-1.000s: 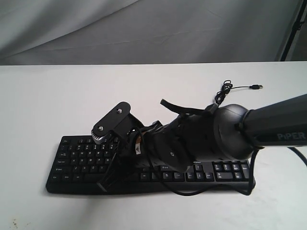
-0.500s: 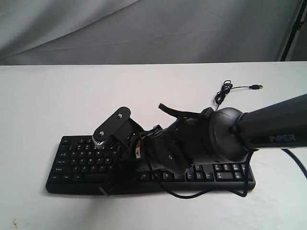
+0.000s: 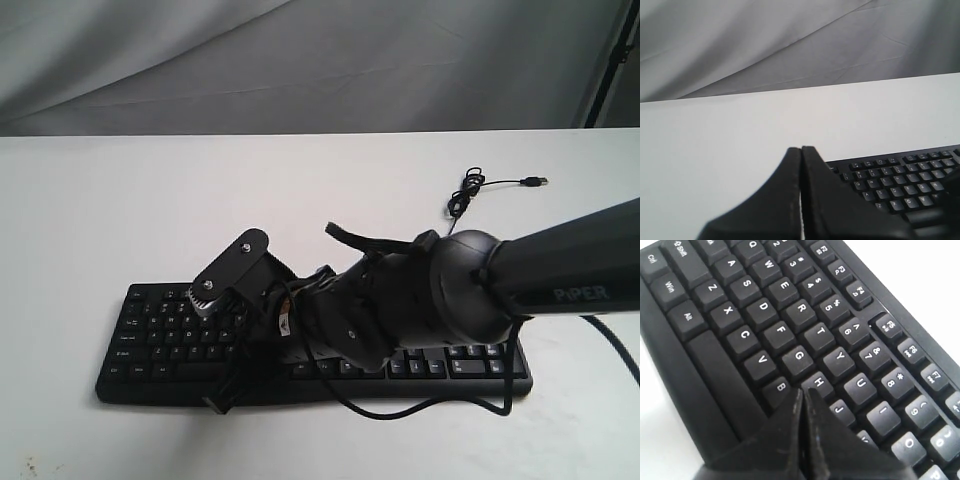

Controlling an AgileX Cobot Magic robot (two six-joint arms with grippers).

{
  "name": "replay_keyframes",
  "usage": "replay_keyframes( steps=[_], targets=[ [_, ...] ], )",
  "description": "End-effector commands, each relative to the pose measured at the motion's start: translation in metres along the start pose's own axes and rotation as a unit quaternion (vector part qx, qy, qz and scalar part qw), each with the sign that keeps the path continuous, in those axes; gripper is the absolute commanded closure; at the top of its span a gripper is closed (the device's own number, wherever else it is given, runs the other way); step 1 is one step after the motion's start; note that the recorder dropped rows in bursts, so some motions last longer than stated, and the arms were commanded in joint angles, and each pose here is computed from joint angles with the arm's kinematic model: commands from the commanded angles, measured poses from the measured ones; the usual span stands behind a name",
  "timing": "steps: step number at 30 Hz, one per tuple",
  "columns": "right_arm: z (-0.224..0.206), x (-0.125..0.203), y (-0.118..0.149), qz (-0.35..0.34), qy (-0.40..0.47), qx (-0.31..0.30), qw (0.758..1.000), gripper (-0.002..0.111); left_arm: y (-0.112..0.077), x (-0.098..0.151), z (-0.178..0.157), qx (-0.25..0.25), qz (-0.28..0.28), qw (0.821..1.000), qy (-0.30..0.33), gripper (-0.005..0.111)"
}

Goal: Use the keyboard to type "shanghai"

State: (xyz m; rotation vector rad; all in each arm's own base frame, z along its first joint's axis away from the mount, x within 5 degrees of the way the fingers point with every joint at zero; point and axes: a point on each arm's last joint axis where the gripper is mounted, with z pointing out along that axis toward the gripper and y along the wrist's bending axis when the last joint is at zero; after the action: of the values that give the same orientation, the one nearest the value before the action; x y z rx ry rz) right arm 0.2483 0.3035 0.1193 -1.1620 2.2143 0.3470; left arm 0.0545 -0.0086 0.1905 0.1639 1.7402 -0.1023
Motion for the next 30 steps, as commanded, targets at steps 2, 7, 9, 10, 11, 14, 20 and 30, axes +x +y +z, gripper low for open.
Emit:
replay_keyframes(
  steps=[2, 7, 9, 10, 11, 14, 20, 30],
  targets=[
    [0.013, 0.008, -0.001, 0.004, 0.001, 0.003, 1.000, 0.108, 0.000, 0.001, 0.000, 0.002, -0.001, 1.000, -0.001, 0.107],
    [0.013, 0.008, -0.001, 0.004, 0.002, 0.002, 1.000, 0.108, 0.000, 0.001, 0.000, 0.002, -0.001, 1.000, -0.001, 0.107],
    [0.009, 0.004, -0.001, 0.004, -0.003, 0.003, 1.000, 0.108, 0.000, 0.001, 0.000, 0.002, -0.001, 1.000, -0.001, 0.107],
    [0.005, 0.001, -0.001, 0.004, -0.008, 0.003, 1.000, 0.108, 0.000, 0.001, 0.000, 0.002, -0.001, 1.000, -0.001, 0.107],
    [0.003, 0.000, -0.002, 0.004, -0.011, 0.003, 1.000, 0.108, 0.000, 0.001, 0.000, 0.002, -0.001, 1.000, -0.001, 0.107],
    [-0.003, -0.009, -0.002, 0.004, -0.026, 0.004, 1.000, 0.108, 0.000, 0.001, 0.000, 0.002, -0.001, 1.000, -0.001, 0.107],
    [-0.003, -0.032, -0.002, -0.008, -0.035, 0.002, 0.999, 0.108, 0.000, 0.001, 0.000, 0.002, -0.001, 1.000, -0.001, 0.107],
    [0.017, -0.027, -0.001, -0.009, -0.010, -0.001, 1.000, 0.108, 0.000, 0.001, 0.000, 0.002, -0.001, 1.000, -0.001, 0.107]
  ],
)
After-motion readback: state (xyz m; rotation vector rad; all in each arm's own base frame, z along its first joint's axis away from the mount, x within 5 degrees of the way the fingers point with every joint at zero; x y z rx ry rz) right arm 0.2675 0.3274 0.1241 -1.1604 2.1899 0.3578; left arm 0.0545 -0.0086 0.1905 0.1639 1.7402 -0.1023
